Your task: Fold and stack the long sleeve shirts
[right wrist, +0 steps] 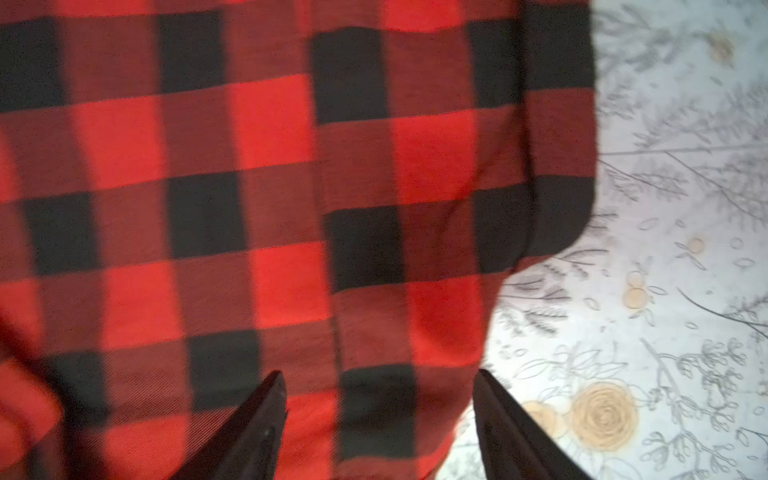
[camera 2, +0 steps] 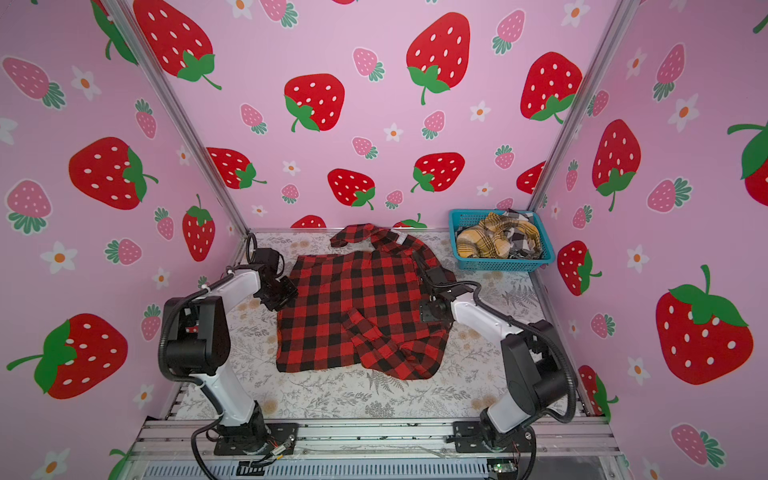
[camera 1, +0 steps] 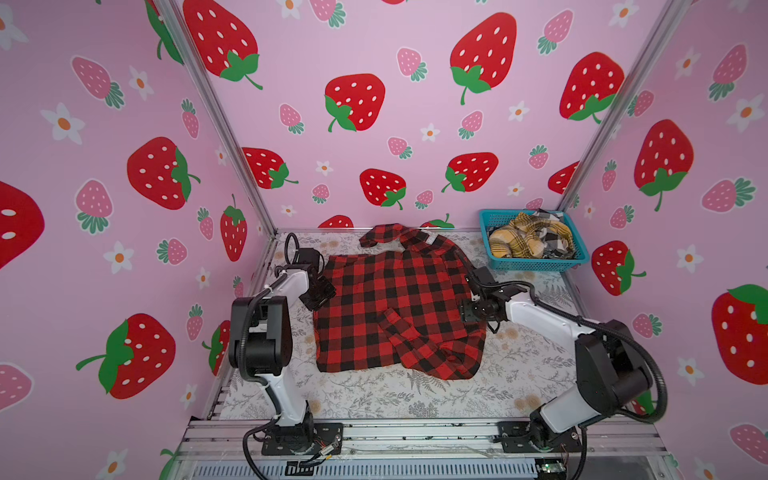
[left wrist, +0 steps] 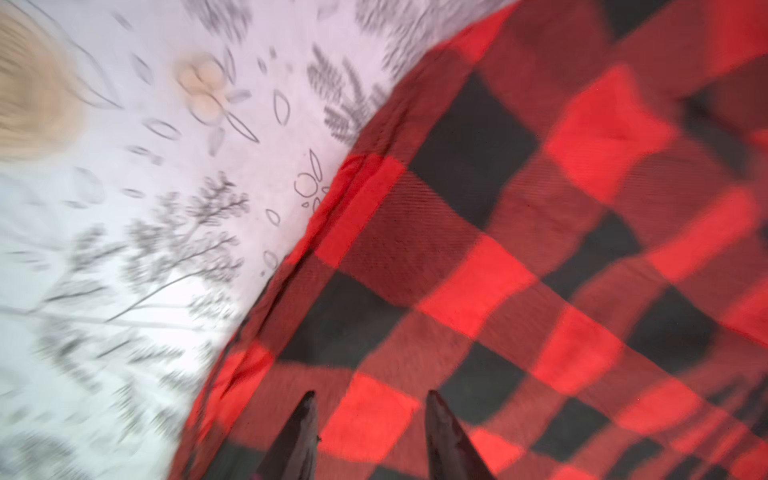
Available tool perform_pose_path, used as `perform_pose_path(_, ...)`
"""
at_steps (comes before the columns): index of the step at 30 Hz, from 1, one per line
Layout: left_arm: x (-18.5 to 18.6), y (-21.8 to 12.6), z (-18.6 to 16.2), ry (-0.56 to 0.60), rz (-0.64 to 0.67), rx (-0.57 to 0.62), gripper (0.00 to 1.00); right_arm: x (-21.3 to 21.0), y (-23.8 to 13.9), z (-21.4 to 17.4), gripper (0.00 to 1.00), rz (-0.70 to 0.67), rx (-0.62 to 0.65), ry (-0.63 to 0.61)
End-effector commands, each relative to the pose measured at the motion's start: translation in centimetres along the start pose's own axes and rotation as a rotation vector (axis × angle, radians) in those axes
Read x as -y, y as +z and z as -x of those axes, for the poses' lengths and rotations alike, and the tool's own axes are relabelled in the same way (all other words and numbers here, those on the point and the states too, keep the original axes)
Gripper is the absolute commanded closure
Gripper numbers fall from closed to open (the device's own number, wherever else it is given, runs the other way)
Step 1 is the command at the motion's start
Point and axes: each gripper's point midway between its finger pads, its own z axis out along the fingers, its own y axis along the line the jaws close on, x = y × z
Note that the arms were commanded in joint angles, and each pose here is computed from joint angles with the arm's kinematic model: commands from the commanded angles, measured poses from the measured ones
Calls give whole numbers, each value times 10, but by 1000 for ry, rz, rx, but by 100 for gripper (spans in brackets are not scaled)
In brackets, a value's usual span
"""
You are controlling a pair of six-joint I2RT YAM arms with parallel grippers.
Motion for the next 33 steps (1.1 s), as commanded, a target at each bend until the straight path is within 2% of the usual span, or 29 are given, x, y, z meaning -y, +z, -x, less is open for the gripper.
perform_pose_path(1, -1, -44, -18, 27, -38, 25, 50, -62, -18, -8, 20, 171, -4, -178)
perform_pose_path(3, -7, -55, -37, 36, -46, 9, 49, -100, -20, -9, 15, 288, 3, -249)
perform_pose_path(6, -34, -65, -66, 14, -10, -10, 47, -145, -9, -9, 15, 369, -3, -321)
perform_pose_path(11, -82, -72, -106, -44, 41, -37, 37, -182, 32, -5, 17, 405, -55, -347)
perform_pose_path(15, -107, -66, -133, -118, 59, -99, 34, -205, 47, 0, 20, 437, -68, -373)
perform_pose_path(16, -112, -64, -137, -135, 68, -105, 31, -207, 49, -1, 21, 432, -71, -381)
perform_pose_path(18, -116, -61, -148, -163, 61, -144, 25, -213, 49, -2, 27, 433, -72, -395)
perform_pose_path(20, -122, -59, -156, -183, 82, -173, 26, -214, 50, -8, 38, 440, -75, -390)
perform_pose_path(21, -123, -57, -161, -197, 84, -190, 27, -211, 50, -10, 46, 435, -78, -385)
perform_pose_path(23, -127, -55, -169, -214, 95, -213, 31, -206, 46, -13, 72, 423, -76, -374)
perform_pose_path(24, -128, -54, -174, -222, 107, -227, 32, -201, 40, -12, 81, 416, -68, -363)
perform_pose_path(27, -131, -52, -180, -210, 145, -243, 34, -195, 11, 0, 96, 429, 13, -324)
perform_pose_path(28, -133, -51, -182, -208, 157, -249, 35, -192, 4, 0, 100, 429, 26, -314)
perform_pose_path(33, -139, -39, -186, -225, 187, -263, 48, -168, -43, 5, 100, 430, 116, -234)
